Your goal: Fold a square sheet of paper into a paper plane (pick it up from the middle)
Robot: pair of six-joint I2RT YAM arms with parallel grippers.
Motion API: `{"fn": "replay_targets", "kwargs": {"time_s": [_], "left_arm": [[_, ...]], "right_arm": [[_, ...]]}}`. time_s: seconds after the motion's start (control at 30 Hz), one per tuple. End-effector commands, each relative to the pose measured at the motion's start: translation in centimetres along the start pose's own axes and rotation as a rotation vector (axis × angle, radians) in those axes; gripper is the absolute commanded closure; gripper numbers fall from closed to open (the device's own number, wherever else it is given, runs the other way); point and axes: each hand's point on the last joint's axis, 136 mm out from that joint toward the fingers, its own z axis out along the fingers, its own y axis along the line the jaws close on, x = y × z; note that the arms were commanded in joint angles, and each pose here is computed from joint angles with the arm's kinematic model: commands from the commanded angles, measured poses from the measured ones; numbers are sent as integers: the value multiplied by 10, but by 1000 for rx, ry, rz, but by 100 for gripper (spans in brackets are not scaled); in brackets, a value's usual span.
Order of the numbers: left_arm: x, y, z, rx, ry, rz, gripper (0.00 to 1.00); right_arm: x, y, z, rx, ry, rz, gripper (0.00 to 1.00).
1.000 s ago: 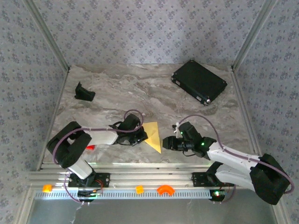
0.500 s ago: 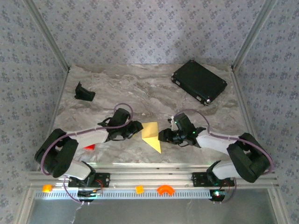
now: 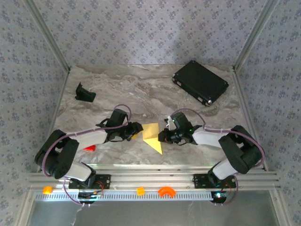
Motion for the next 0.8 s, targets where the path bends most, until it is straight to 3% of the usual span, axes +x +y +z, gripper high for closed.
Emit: {"fn": "replay_targets", "kwargs": {"time_s": [0.0, 0.4, 0.77], "left_arm": [[3, -8, 2, 48, 39, 18, 47], [-2, -20, 8, 77, 71, 20, 34], [-5, -43, 14, 156, 105, 39, 33]], "right_arm": [[-1, 7, -3, -55, -4, -14, 93], [-7, 8, -18, -177, -77, 27, 93], [-7, -4, -27, -171, -102, 55, 93]]}}
